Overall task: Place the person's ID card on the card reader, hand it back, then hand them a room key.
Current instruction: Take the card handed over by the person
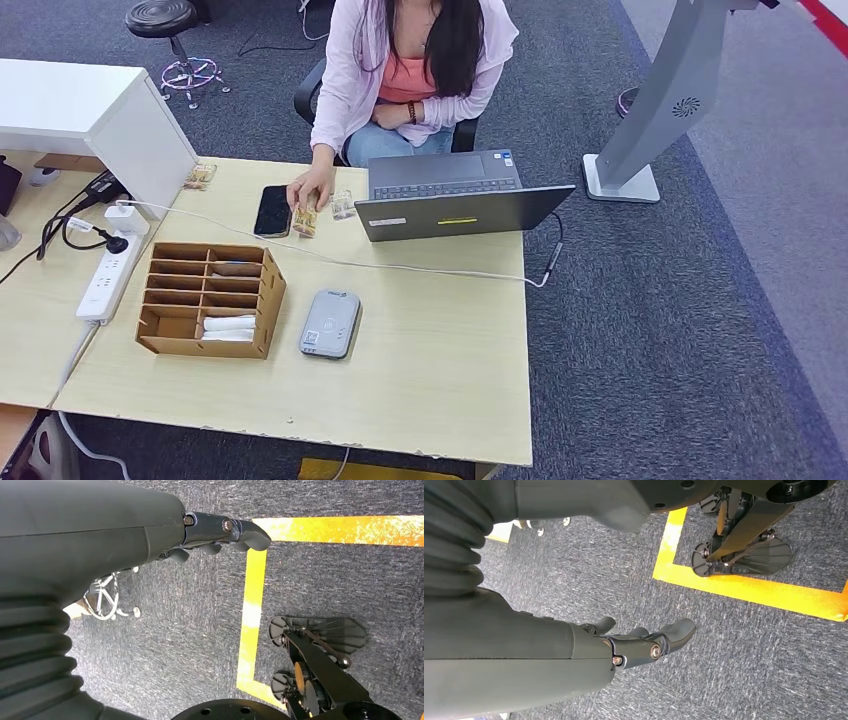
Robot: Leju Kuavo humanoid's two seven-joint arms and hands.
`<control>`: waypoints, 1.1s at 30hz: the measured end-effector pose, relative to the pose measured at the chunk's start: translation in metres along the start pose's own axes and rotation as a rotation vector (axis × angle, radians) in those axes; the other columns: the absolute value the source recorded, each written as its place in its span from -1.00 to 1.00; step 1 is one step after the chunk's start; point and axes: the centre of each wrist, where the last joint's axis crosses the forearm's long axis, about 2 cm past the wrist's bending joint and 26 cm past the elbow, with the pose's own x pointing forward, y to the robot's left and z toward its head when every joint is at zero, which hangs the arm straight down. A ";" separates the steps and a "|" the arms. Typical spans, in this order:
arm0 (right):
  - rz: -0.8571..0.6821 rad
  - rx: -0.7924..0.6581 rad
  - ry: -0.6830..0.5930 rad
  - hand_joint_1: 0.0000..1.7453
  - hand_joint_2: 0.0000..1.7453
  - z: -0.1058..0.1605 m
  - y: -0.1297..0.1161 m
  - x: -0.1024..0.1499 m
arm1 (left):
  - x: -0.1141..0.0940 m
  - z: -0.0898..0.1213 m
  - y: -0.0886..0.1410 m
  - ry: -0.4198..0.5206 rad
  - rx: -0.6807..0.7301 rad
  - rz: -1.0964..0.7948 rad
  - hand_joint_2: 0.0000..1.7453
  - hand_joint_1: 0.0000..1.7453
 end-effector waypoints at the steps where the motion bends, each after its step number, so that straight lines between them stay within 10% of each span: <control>1: 0.000 0.000 0.000 -1.00 0.50 0.000 0.000 0.000 | 0.000 0.000 0.000 0.000 0.000 0.000 0.00 -1.00; 3: 0.000 0.000 0.000 -1.00 -0.50 0.000 0.000 0.000 | 0.000 0.000 0.000 0.000 0.000 0.000 -1.00 -1.00; 4: 0.000 0.000 0.000 -1.00 -1.00 0.000 0.000 0.000 | 0.000 0.000 0.000 0.000 0.000 0.000 -1.00 -1.00; 5: 0.000 0.000 0.000 -1.00 -1.00 0.000 0.000 0.000 | 0.000 0.000 0.000 0.000 0.000 0.000 -1.00 -1.00; 7: 0.000 0.000 0.000 -1.00 0.00 0.000 0.000 0.000 | 0.000 0.000 0.000 0.000 0.000 0.000 0.00 -1.00; 8: 0.000 0.000 0.000 -1.00 0.00 0.000 0.000 0.000 | 0.000 0.000 0.000 0.000 0.000 0.000 0.00 -1.00; 9: 0.000 0.000 0.000 -1.00 0.50 0.000 0.000 0.000 | 0.000 0.000 0.000 0.000 0.000 0.000 0.50 -1.00; 10: 0.000 0.000 0.000 -1.00 0.00 0.000 0.000 0.000 | 0.000 0.000 0.000 0.000 0.000 0.000 0.50 -1.00; 11: 0.000 0.000 0.000 -1.00 0.00 0.000 0.000 0.000 | 0.000 0.000 0.000 0.000 0.000 0.000 0.50 -1.00; 12: 0.000 0.000 0.000 -1.00 0.50 0.000 0.000 0.000 | 0.000 0.000 0.000 0.000 0.000 0.000 0.50 -1.00; 13: 0.000 0.000 0.000 -1.00 0.50 0.000 0.000 0.000 | 0.000 0.000 0.000 0.000 0.000 0.000 0.00 -1.00; 14: 0.000 0.000 0.000 -1.00 1.00 0.000 0.000 0.000 | 0.000 0.000 0.000 0.000 0.000 0.000 -0.50 -1.00; 15: 0.000 0.000 0.000 -1.00 1.00 0.000 0.000 0.000 | 0.000 0.000 0.000 0.000 0.000 0.000 -0.50 -1.00; 18: 0.000 0.000 0.000 -1.00 1.00 0.000 0.000 0.000 | 0.000 0.000 0.000 0.000 0.000 0.000 1.00 -1.00; 30: 0.000 0.000 0.000 -1.00 1.00 0.000 0.000 0.000 | 0.000 0.000 0.000 0.000 0.000 0.000 1.00 -1.00; 31: 0.000 0.000 0.000 -1.00 0.50 0.000 0.000 0.000 | 0.000 0.000 0.000 0.000 0.000 0.000 0.50 -1.00; 32: 0.000 0.000 0.000 -1.00 0.50 0.000 0.000 0.000 | 0.000 0.000 0.000 0.000 0.000 0.000 0.00 -1.00; 33: 0.000 0.000 0.000 -1.00 0.50 0.000 0.000 0.000 | 0.000 0.000 0.000 0.000 0.000 0.000 0.00 -1.00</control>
